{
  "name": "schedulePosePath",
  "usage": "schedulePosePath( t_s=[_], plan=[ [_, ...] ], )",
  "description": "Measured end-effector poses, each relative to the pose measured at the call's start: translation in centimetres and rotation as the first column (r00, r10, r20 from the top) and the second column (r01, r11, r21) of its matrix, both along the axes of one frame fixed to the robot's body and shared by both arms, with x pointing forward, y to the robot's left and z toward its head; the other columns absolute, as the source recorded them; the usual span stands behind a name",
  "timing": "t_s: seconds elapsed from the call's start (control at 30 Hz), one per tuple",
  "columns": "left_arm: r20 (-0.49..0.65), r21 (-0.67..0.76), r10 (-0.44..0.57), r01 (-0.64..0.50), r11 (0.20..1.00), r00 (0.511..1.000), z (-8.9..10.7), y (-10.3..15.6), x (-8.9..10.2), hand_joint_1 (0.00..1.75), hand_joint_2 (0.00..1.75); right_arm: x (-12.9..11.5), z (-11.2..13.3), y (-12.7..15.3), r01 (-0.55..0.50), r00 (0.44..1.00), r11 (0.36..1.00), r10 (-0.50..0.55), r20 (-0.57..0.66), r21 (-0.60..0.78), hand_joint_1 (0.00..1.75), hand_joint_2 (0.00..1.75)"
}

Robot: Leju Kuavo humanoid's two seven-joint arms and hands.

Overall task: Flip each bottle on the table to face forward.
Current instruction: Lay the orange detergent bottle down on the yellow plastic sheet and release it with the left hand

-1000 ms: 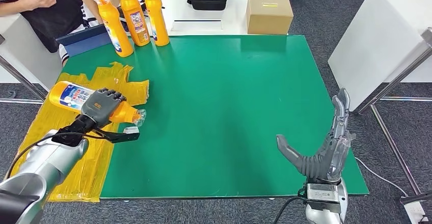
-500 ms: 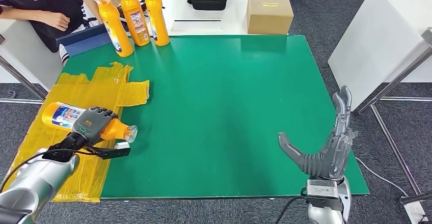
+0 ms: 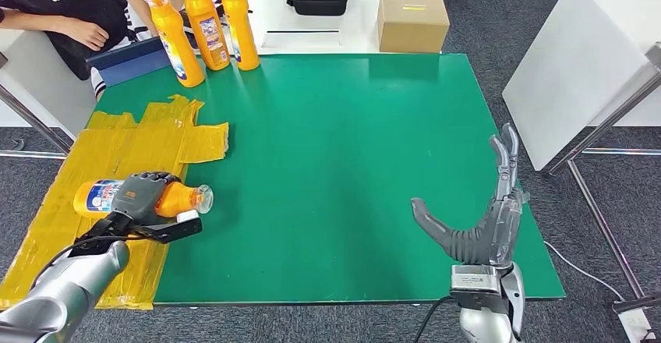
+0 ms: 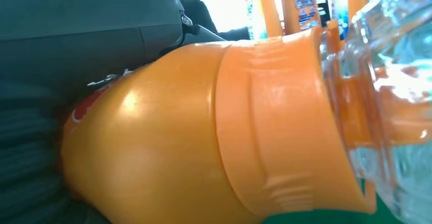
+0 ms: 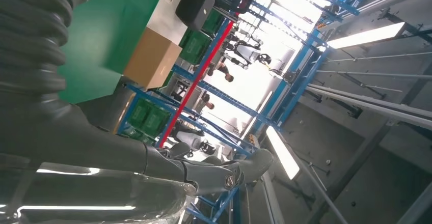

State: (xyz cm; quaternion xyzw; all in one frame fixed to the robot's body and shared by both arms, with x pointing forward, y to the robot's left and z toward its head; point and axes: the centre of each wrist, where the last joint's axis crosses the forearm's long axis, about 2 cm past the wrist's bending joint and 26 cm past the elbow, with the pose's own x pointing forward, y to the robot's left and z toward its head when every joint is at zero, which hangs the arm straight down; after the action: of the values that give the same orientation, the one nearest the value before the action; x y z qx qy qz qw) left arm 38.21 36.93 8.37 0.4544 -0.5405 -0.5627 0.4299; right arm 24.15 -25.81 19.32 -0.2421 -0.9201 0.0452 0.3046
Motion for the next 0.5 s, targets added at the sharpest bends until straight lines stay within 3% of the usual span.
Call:
schedulePosePath(
  t_s=[0.5],
  plan=[
    [0.057, -0.157, 0.004, 0.005, 0.988, 0.998, 0.1, -1.6, 0.3, 1.75, 1.75, 0.8, -0.6, 0.2, -0.010, 0.999, 0.999, 0.011, -0.037, 0.032, 0.00, 1.75]
  ],
)
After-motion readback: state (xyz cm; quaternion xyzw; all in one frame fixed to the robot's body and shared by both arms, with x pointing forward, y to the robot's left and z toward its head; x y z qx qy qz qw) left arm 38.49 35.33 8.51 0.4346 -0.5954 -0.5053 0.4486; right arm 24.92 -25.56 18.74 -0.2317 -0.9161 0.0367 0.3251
